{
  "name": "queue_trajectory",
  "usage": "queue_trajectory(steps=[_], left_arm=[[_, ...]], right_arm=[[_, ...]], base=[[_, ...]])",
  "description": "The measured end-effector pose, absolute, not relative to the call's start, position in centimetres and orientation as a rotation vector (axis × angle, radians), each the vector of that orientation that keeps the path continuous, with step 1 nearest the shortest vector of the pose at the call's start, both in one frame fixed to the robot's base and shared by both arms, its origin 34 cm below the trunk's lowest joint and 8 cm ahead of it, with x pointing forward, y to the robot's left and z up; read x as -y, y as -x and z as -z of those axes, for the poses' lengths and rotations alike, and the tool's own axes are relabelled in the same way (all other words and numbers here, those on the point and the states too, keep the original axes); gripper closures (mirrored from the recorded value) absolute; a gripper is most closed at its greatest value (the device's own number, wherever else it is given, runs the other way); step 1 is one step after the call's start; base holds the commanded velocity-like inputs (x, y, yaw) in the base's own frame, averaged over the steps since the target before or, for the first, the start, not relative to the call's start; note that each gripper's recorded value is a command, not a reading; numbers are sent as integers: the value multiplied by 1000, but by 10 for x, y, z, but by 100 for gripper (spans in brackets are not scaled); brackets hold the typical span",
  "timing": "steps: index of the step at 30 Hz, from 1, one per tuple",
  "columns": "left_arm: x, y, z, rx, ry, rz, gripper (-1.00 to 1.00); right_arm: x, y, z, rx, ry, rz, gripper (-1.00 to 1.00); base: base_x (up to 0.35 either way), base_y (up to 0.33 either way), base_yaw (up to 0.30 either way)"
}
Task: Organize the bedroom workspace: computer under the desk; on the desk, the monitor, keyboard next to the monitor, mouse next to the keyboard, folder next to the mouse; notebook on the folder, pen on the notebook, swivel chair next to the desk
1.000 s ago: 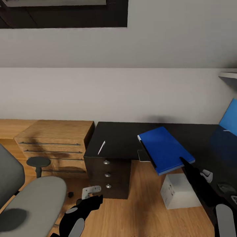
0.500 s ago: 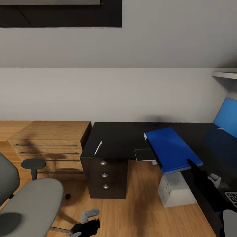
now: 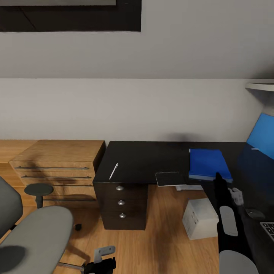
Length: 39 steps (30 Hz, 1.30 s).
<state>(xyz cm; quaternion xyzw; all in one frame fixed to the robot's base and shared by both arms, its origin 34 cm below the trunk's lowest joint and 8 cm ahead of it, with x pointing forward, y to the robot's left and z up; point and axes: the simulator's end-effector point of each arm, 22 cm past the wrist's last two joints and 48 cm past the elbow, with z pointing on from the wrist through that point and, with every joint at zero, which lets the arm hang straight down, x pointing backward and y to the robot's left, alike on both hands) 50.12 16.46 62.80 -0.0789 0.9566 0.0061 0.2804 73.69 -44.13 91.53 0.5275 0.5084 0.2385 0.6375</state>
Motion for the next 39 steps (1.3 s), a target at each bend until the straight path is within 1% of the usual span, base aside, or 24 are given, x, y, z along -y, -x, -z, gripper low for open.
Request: queue_trajectory(steps=[5,11,16,20,24,30,39], left_arm=[[-163,-501,-628,-2565,201,-16,-100],[-160,-500,-628,-2567,199,-12,-100],[-153,-495,-626,-2575,169,-5,-100],[-138,-489,-625,-2582,105,13,-100],[-146,-480,-615,-2606,103,-14,-100],[-146,-473,-609,-2626,93,-26,-100],[-146,-471,-606,-2633,88,-29,-100]], right_arm=[[446,-755,-895,-1073,-1307,-436,100],[465,-743,-880,-977,-1377,-296,100],[473,-731,-870,-857,-1495,-326,100],[473,-733,-878,-834,-1466,-344,100],[471,-734,-883,-828,-1438,-355,100],[473,-733,-883,-830,-1432,-351,100],[474,-733,-879,-835,-1434,-344,100]], base=[[0,0,0],[0,0,0],[0,0,0],[20,-8,0],[199,-111,0],[26,-19,-11],[1,-1,-155]])
